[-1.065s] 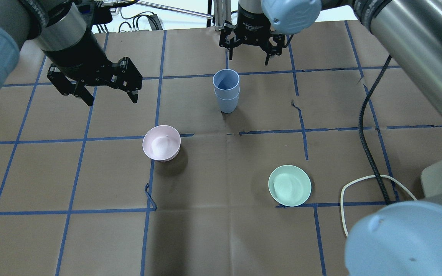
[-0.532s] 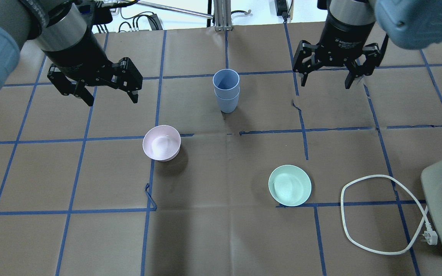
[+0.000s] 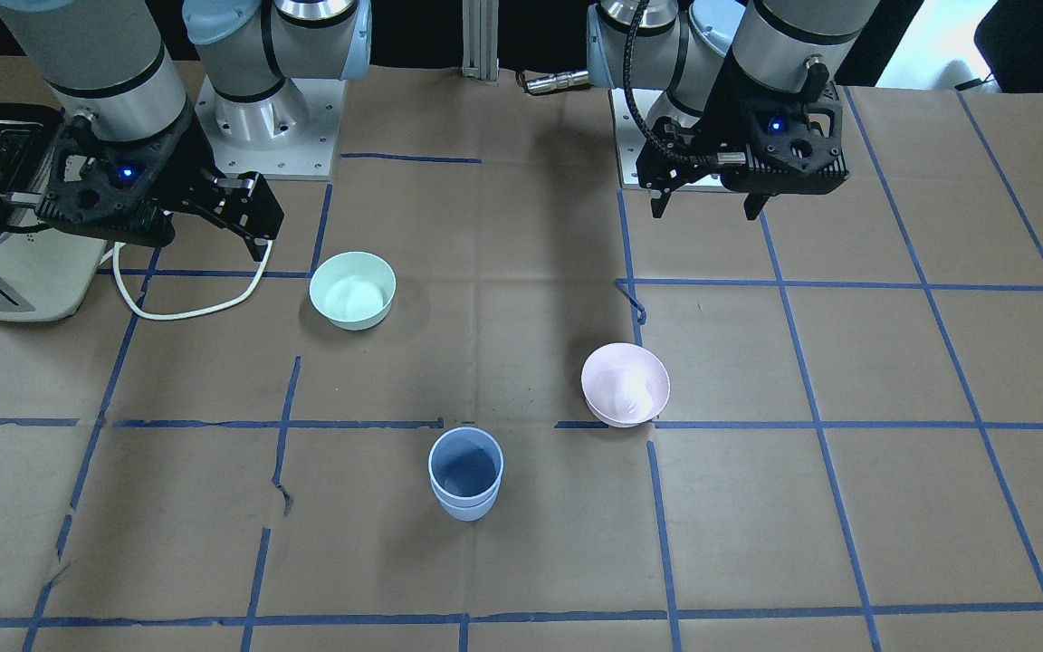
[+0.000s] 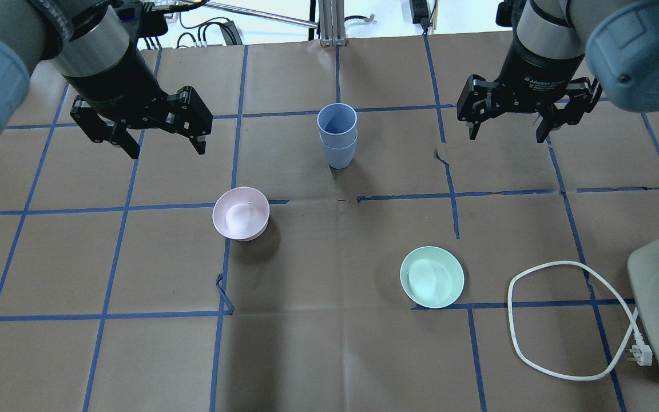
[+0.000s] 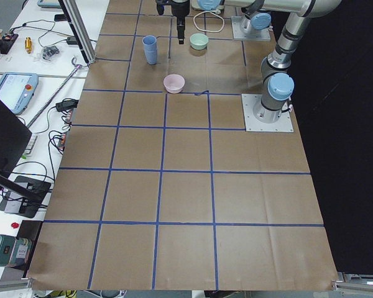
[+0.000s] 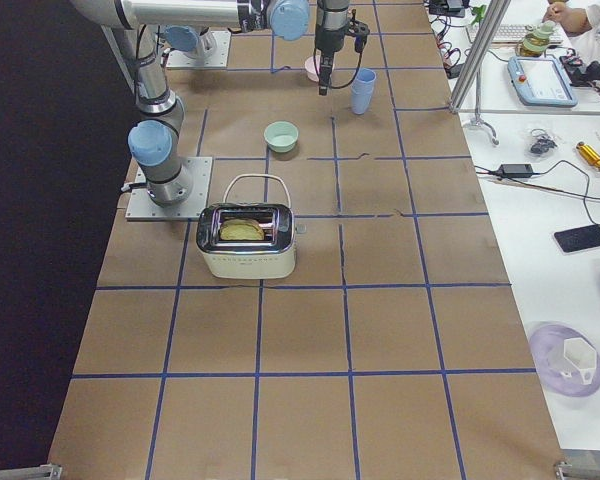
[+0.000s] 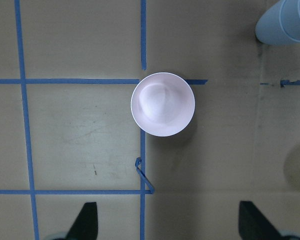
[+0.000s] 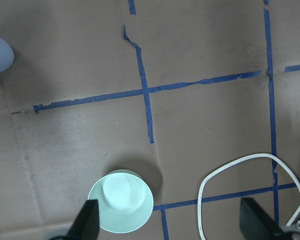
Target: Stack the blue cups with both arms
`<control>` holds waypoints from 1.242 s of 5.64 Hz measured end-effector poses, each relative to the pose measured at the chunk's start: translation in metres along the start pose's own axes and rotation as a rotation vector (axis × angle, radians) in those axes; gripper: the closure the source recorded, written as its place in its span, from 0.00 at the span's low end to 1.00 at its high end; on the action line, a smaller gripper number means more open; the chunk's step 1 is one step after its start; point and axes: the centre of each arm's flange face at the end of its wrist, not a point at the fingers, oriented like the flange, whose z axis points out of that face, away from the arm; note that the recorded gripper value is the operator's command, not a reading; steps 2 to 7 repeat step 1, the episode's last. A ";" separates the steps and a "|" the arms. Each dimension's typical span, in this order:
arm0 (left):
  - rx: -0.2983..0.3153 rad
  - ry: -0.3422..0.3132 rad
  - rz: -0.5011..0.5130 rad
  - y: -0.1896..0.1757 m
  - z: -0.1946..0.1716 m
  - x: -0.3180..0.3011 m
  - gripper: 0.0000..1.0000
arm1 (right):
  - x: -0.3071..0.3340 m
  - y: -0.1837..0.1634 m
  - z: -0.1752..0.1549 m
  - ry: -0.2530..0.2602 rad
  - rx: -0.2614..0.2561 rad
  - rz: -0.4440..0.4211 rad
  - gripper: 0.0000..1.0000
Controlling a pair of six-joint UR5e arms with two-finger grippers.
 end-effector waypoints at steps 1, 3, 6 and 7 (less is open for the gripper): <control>0.000 0.000 0.000 0.000 0.000 0.000 0.01 | 0.000 0.000 0.000 -0.002 0.001 0.001 0.00; 0.000 0.000 0.000 0.000 0.000 0.000 0.01 | 0.000 0.000 0.000 -0.002 0.001 0.001 0.00; 0.000 0.000 0.000 0.000 0.000 0.000 0.01 | 0.000 0.000 0.000 -0.002 0.001 0.001 0.00; 0.000 0.000 0.000 0.000 0.000 0.000 0.01 | 0.000 0.000 0.000 -0.002 0.001 0.001 0.00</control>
